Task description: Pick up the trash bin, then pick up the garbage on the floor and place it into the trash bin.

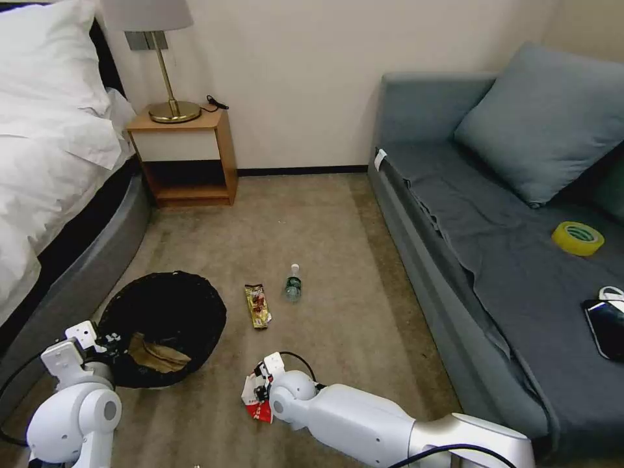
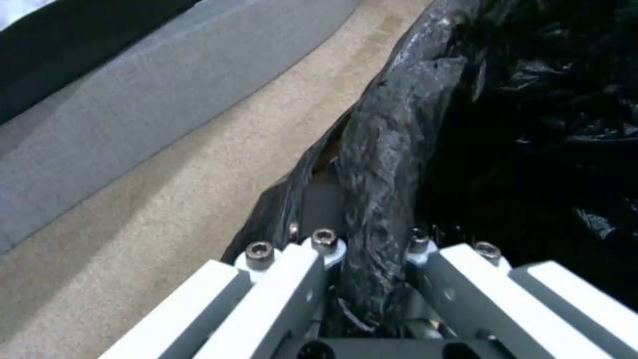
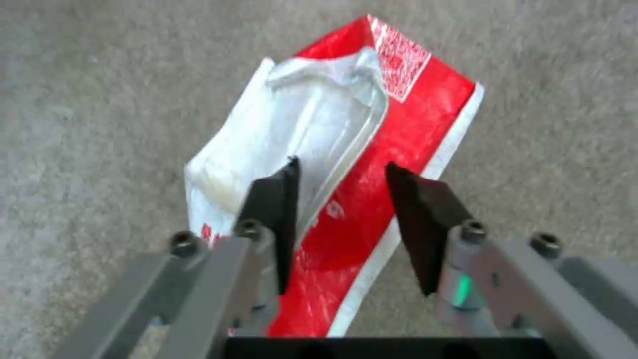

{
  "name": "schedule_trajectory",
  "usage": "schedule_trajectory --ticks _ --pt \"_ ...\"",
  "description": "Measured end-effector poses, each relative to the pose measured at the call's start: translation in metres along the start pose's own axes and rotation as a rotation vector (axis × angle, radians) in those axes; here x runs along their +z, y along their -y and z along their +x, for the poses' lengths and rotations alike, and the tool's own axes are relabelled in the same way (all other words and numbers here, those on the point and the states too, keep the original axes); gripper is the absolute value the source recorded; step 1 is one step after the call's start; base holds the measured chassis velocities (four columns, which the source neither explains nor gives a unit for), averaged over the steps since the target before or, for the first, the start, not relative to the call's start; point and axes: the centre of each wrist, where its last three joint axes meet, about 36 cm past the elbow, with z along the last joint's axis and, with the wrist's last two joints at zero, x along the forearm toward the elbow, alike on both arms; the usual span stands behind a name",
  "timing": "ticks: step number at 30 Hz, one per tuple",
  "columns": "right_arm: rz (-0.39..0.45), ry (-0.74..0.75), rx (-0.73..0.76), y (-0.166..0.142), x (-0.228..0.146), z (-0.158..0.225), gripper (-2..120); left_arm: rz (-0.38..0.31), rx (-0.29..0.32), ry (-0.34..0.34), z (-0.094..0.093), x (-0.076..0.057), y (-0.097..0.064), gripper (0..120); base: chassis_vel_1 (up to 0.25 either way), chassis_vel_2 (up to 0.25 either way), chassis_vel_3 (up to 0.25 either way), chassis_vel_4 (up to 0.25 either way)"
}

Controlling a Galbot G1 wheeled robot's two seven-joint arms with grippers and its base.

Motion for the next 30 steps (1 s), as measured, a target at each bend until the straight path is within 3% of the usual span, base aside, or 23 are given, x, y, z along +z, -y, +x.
schedule_trajectory --ticks 6,7,20,30 --pt "0.002 0.01 -0.006 0.001 -0.001 0.004 14 0.002 0.0 0.0 -0.001 0.0 0.001 2 0.0 0.0 0.0 0.0" --pt "0.002 0.022 -0.017 0.001 -0.002 0.008 0 0.001 0.002 0.001 -0.001 -0.001 0.001 2 0.0 0.0 0.0 0.0" --pt "0.006 0.071 -0.051 0.006 -0.01 0.035 0 -0.003 0.001 0.001 -0.002 -0.001 0.0 2 0.0 0.0 0.0 0.0" --pt "-0.066 0.275 -0.046 0.063 -0.068 0.112 0 -0.011 0.009 0.001 -0.002 -0.002 0.001 2 0.0 0.0 0.0 0.0"
